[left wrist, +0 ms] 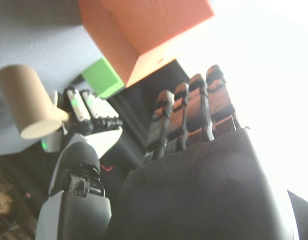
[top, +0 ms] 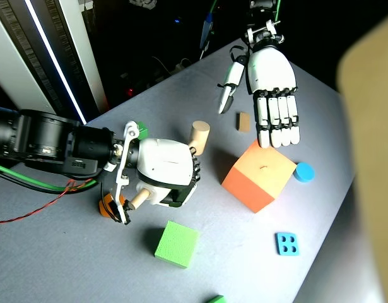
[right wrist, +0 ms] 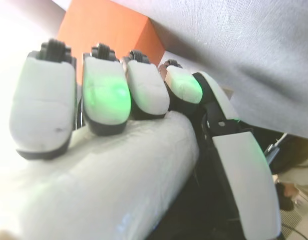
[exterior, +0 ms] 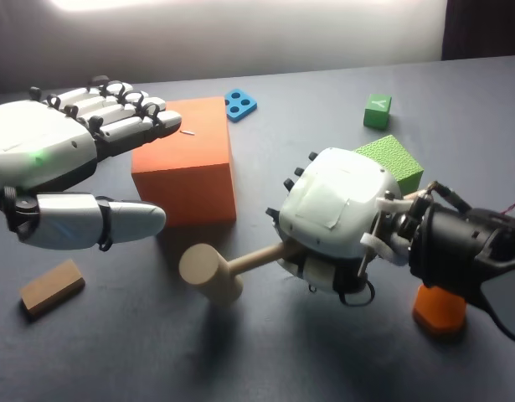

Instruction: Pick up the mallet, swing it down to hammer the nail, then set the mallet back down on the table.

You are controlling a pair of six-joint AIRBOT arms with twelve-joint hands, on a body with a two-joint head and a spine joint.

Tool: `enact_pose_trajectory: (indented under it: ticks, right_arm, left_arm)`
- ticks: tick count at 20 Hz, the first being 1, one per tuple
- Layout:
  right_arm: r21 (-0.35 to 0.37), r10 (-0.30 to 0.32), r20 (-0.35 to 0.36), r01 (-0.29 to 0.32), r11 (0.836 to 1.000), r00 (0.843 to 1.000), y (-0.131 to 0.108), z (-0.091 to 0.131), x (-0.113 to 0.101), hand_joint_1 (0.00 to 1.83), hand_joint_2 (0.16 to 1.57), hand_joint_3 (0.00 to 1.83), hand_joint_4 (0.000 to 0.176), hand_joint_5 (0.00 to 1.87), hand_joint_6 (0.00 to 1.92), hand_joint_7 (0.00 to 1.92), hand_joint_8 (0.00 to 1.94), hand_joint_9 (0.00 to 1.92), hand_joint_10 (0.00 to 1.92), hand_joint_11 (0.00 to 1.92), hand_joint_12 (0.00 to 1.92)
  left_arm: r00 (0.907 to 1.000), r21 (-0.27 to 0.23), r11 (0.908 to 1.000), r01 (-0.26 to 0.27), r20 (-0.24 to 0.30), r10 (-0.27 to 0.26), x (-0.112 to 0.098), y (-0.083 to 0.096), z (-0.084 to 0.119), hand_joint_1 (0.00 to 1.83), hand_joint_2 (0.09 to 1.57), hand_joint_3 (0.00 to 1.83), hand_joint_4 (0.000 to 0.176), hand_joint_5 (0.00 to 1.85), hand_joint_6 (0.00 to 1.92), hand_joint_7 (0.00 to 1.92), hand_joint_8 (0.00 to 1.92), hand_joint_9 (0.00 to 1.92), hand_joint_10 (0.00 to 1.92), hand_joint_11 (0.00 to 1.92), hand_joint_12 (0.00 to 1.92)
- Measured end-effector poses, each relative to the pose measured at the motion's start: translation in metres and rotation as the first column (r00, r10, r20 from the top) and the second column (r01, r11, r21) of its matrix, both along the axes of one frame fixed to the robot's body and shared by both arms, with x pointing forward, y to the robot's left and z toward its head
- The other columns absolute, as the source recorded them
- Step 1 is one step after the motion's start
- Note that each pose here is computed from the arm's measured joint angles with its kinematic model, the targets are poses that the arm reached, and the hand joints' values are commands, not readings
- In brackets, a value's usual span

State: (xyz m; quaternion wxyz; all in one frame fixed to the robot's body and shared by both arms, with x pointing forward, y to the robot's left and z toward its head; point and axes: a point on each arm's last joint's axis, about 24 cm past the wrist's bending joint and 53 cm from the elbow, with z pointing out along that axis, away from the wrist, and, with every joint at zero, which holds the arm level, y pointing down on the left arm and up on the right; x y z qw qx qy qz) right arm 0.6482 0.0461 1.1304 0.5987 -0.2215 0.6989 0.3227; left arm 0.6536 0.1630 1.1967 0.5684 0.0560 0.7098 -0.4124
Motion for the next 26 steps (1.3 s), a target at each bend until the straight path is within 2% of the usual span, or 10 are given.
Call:
enact_pose_trajectory:
  ticks: [6, 7, 8, 10, 11, 14, 15, 16, 19, 26]
  right_arm:
    - [-0.005, -0.012, -0.001, 0.012, 1.0, 1.0, -0.001, -0.009, 0.003, 0.25, 1.54, 0.0, 0.175, 1.07, 1.92, 1.31, 1.94, 1.48, 1.92, 1.6, 1.92]
    - [-0.008, -0.011, 0.001, 0.011, 1.0, 1.0, -0.001, -0.009, 0.003, 0.27, 1.5, 0.0, 0.034, 0.97, 1.92, 1.2, 1.94, 1.36, 1.92, 1.46, 1.92]
    - [-0.011, -0.013, 0.001, 0.013, 1.0, 1.0, -0.002, -0.01, 0.004, 0.33, 1.46, 0.0, 0.0, 0.88, 1.92, 1.11, 1.94, 1.24, 1.92, 1.33, 1.92]
    - [-0.015, -0.011, -0.001, 0.011, 1.0, 1.0, -0.002, -0.011, 0.004, 0.44, 1.4, 0.0, 0.0, 0.55, 1.82, 0.77, 1.94, 0.9, 1.92, 0.96, 1.92]
    - [-0.014, -0.011, -0.001, 0.011, 1.0, 1.0, -0.002, -0.011, 0.004, 0.62, 1.42, 0.01, 0.086, 0.48, 1.8, 0.68, 1.86, 0.78, 1.92, 0.85, 1.92]
    - [-0.017, -0.009, -0.005, 0.009, 1.0, 1.0, -0.002, -0.014, 0.003, 0.7, 1.41, 0.0, 0.131, 0.47, 1.74, 0.5, 1.4, 0.52, 1.46, 0.44, 1.68]
    - [-0.019, -0.009, -0.007, 0.009, 1.0, 1.0, -0.002, -0.015, 0.003, 0.58, 1.35, 0.0, 0.0, 0.37, 1.18, 0.54, 1.0, 0.53, 1.02, 0.37, 1.42]
    - [-0.02, -0.008, -0.008, 0.008, 1.0, 1.0, -0.002, -0.015, 0.002, 0.54, 1.33, 0.0, 0.0, 0.51, 0.48, 0.66, 0.3, 0.59, 0.31, 0.24, 1.09]
    - [-0.019, -0.009, -0.008, 0.008, 1.0, 1.0, -0.002, -0.015, 0.002, 0.53, 1.32, 0.0, 0.0, 0.5, 0.12, 0.53, 0.03, 0.46, 0.06, 0.04, 1.09]
    - [-0.024, 0.003, -0.004, -0.003, 1.0, 1.0, 0.002, -0.014, -0.002, 0.38, 1.24, 0.0, 0.0, 0.17, 0.0, 0.18, 0.0, 0.15, 0.0, 0.0, 0.47]
  left_arm:
    - [0.9997, 0.0, 0.9998, 0.021, 0.015, -0.021, -0.007, -0.002, 0.01, 0.0, 1.24, 0.0, 0.0, 0.05, 0.0, 0.02, 0.01, 0.01, 0.0, 0.01, 0.0]
    - [0.9997, -0.001, 0.9998, 0.021, 0.015, -0.021, -0.008, -0.002, 0.01, 0.0, 1.24, 0.0, 0.0, 0.04, 0.0, 0.01, 0.0, 0.0, 0.0, 0.0, 0.0]
    - [0.9996, 0.001, 0.9997, 0.023, 0.015, -0.023, -0.008, -0.002, 0.011, 0.0, 1.25, 0.0, 0.0, 0.04, 0.0, 0.01, 0.0, 0.0, 0.0, 0.0, 0.0]
    - [0.9994, 0.009, 0.9995, 0.029, 0.017, -0.029, -0.012, -0.003, 0.011, 0.0, 1.25, 0.0, 0.0, 0.05, 0.0, 0.01, 0.0, 0.0, 0.0, 0.0, 0.0]
    - [0.9994, 0.006, 0.9995, 0.031, 0.018, -0.031, -0.012, -0.003, 0.012, 0.0, 1.25, 0.0, 0.0, 0.05, 0.0, 0.02, 0.0, 0.01, 0.0, 0.0, 0.0]
    - [0.9992, 0.005, 0.9993, 0.036, 0.015, -0.036, -0.014, -0.006, 0.011, 0.0, 1.25, 0.0, 0.0, 0.05, 0.0, 0.01, 0.0, 0.0, 0.0, 0.0, 0.0]
    - [0.9992, 0.005, 0.9993, 0.037, 0.015, -0.037, -0.014, -0.006, 0.011, 0.0, 1.25, 0.0, 0.0, 0.06, 0.01, 0.03, 0.01, 0.02, 0.01, 0.01, 0.0]
    - [0.9992, 0.005, 0.9993, 0.038, 0.015, -0.038, -0.014, -0.007, 0.011, 0.0, 1.24, 0.0, 0.0, 0.04, 0.0, 0.02, 0.0, 0.0, 0.0, 0.0, 0.0]
    - [0.9992, 0.004, 0.9993, 0.038, 0.014, -0.038, -0.014, -0.007, 0.011, 0.0, 1.24, 0.0, 0.0, 0.03, 0.0, 0.01, 0.0, 0.0, 0.0, 0.0, 0.0]
    - [0.9987, 0.003, 0.9988, 0.05, 0.011, -0.05, -0.018, -0.012, 0.01, 0.0, 1.25, 0.0, 0.0, 0.04, 0.01, 0.01, 0.01, 0.0, 0.0, 0.0, 0.0]
